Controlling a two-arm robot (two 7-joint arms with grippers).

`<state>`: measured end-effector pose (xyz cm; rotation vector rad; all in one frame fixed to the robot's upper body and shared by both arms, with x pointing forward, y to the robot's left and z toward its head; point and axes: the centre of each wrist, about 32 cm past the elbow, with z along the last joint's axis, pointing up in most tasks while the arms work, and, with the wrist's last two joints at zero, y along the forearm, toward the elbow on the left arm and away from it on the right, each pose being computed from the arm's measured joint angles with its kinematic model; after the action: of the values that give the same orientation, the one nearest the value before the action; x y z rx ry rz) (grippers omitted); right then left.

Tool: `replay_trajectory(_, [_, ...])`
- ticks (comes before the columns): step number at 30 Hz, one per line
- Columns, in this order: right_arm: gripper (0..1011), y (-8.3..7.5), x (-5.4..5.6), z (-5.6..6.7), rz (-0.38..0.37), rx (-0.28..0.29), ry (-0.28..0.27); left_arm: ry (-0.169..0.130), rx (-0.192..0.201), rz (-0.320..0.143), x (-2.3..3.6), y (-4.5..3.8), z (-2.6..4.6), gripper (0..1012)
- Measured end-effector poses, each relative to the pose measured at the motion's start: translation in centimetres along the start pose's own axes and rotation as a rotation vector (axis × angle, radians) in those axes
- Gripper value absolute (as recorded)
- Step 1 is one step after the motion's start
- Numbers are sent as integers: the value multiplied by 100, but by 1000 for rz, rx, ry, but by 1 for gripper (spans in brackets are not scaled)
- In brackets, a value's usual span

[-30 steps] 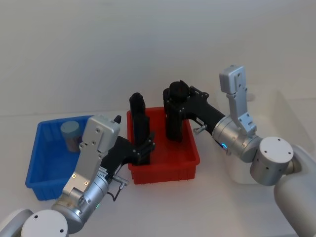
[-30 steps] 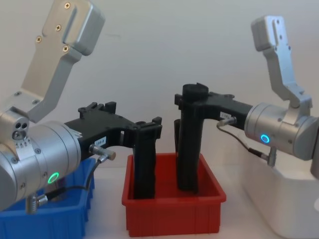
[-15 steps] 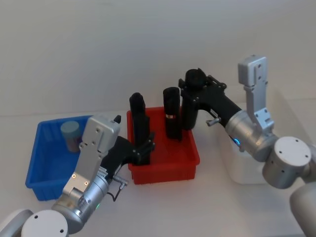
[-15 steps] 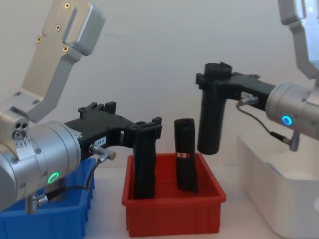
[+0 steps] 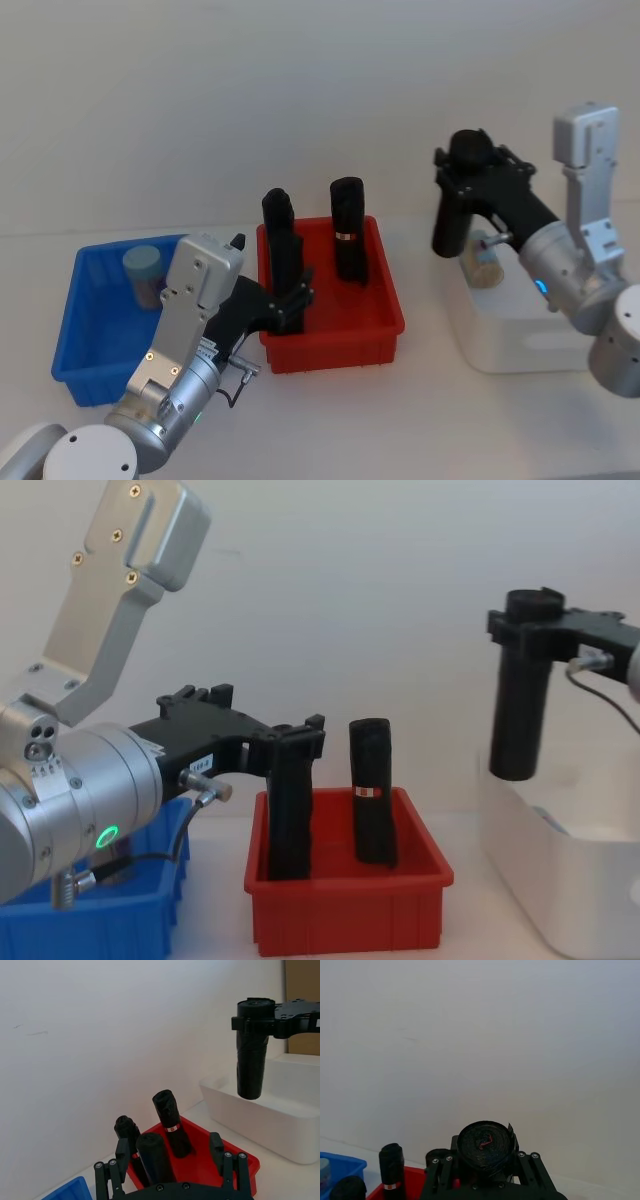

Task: Pick the cotton swabs from the blue box and place them into the white box.

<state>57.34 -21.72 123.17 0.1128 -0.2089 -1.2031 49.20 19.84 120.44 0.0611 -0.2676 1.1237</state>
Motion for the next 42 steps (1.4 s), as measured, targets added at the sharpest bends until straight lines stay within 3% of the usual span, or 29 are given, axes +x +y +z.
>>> replay_trajectory(11, [524,-323,185,63,-126,-37,-18,0,0,0,0,0,0,1005])
replay_trajectory(26, [527,-511,291,-36,-171,-84,0,0,0,0,0,0,0,1004])
replay_trajectory(42, [962,-572,333,-108,-174,-103,17,0,0,0,0,0,0,1004])
